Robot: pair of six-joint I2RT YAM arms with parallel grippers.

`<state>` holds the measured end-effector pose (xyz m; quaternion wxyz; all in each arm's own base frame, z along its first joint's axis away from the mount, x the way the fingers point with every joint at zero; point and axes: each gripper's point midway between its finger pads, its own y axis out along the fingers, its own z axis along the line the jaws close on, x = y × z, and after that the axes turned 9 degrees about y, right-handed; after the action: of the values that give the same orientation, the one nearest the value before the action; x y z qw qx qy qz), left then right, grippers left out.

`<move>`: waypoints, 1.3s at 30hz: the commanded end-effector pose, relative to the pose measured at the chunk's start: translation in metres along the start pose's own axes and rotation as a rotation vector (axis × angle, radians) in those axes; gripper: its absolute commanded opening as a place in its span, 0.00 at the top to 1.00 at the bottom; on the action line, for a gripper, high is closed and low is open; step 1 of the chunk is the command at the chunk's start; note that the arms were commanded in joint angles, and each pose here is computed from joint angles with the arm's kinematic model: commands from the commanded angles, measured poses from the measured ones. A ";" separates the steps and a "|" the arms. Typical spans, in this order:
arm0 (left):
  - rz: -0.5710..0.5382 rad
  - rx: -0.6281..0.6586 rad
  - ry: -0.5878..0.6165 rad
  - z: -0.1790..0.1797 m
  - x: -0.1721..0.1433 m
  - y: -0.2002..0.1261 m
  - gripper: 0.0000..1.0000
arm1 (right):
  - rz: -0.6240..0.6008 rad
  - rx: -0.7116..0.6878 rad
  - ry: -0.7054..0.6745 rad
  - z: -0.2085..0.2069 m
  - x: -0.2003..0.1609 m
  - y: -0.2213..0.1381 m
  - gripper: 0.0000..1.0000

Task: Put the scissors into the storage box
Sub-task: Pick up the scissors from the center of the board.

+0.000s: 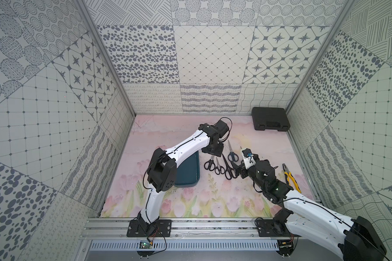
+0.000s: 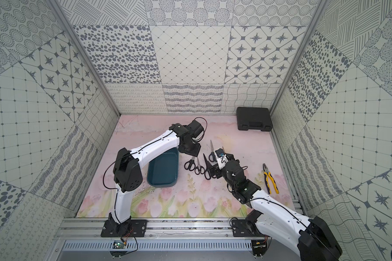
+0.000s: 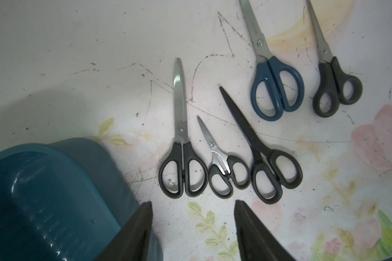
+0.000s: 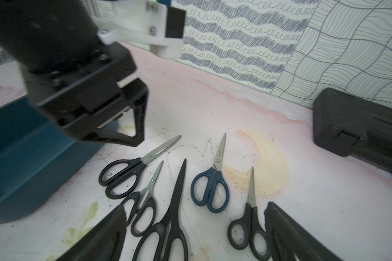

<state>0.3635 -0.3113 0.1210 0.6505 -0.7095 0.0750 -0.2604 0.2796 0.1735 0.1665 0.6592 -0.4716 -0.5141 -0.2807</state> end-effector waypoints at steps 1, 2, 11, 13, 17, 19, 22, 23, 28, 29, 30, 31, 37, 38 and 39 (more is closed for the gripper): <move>0.175 -0.017 0.019 -0.011 -0.023 0.027 0.38 | -0.093 0.016 -0.021 0.003 0.017 -0.005 0.03; 0.194 -0.005 0.019 -0.009 -0.027 0.031 0.39 | -0.098 -0.003 -0.030 0.000 0.018 -0.005 0.03; 0.268 0.025 0.003 0.002 -0.051 0.057 0.42 | -0.208 0.049 0.004 0.003 0.022 -0.026 0.03; 0.289 0.033 -0.001 0.006 -0.057 0.063 0.44 | -0.203 0.109 0.024 0.012 0.019 -0.026 0.03; 0.291 0.026 -0.019 0.014 -0.060 0.071 0.44 | -0.124 0.202 0.036 0.029 0.000 -0.019 0.03; 0.292 0.031 -0.024 0.018 -0.059 0.074 0.45 | -0.128 0.203 0.041 0.029 -0.004 -0.019 0.04; 0.297 0.029 -0.021 0.021 -0.059 0.079 0.48 | -0.148 0.180 0.043 0.025 -0.001 -0.020 0.03; 0.299 0.025 -0.020 0.021 -0.058 0.080 0.50 | -0.151 0.174 0.046 0.023 -0.002 -0.020 0.03; 0.314 0.010 -0.025 0.016 -0.063 0.085 0.55 | -0.138 0.166 0.044 0.023 -0.004 -0.015 0.04; 0.313 0.010 -0.023 0.014 -0.064 0.086 0.55 | -0.132 0.166 0.044 0.023 -0.005 -0.013 0.03; 0.318 0.010 -0.025 0.013 -0.066 0.088 0.56 | -0.128 0.165 0.041 0.024 -0.005 -0.012 0.03; 0.324 0.008 -0.025 0.012 -0.068 0.089 0.57 | -0.125 0.166 0.040 0.024 -0.005 -0.011 0.03; 0.349 0.018 -0.022 0.011 -0.078 0.099 0.64 | -0.121 0.155 0.043 0.023 -0.006 -0.008 0.03; 0.352 0.016 -0.022 0.011 -0.079 0.101 0.63 | -0.121 0.153 0.043 0.022 -0.006 -0.008 0.03; 0.354 0.011 -0.020 0.010 -0.080 0.102 0.63 | -0.121 0.152 0.044 0.022 -0.007 -0.008 0.04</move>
<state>0.3347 -0.2818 0.0166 0.6920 -0.6843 0.1722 -0.1522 0.2565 0.1869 0.1439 0.6920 -0.4043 -0.5371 -0.2632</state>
